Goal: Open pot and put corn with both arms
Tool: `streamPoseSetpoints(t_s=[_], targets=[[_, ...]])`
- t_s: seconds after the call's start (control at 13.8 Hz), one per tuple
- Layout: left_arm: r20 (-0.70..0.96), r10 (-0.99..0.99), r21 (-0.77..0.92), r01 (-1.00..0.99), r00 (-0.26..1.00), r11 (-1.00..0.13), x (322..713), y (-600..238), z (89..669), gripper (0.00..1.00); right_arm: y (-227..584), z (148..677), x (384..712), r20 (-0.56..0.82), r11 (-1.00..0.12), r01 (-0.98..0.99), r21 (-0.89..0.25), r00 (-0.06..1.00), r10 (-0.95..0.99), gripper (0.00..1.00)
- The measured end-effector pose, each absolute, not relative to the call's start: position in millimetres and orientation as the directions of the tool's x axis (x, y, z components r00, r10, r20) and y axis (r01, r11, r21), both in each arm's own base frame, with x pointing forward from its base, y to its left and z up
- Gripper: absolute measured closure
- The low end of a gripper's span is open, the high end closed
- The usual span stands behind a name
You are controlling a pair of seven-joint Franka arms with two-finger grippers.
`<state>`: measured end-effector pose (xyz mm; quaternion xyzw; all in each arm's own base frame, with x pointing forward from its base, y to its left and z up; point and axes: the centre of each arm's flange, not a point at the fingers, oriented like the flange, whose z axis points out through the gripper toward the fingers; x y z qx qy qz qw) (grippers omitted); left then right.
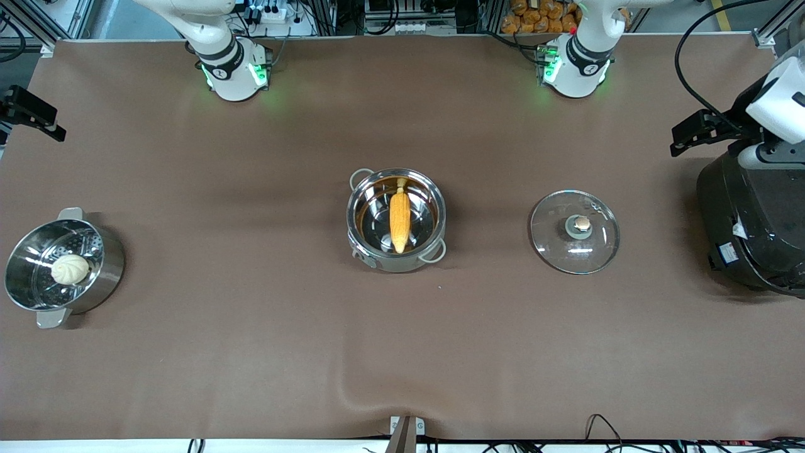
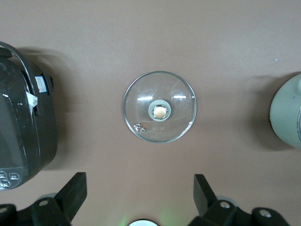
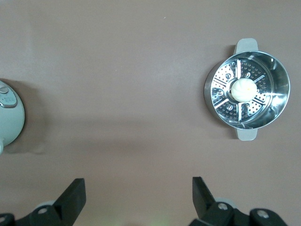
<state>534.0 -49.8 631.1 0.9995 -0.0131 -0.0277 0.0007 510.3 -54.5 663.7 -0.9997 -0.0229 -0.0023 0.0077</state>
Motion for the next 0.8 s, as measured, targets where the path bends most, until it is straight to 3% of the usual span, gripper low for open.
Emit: streamPoseSetpoints(t_s=[0.8], targets=[[-0.04, -0.019, 0.004, -0.019, 0.999, -1.0, 535.6, -45.5, 633.5, 0.0, -49.6, 659.1, 511.2, -0.006, -1.0, 0.001, -0.027, 1.0, 0.001, 0.0]])
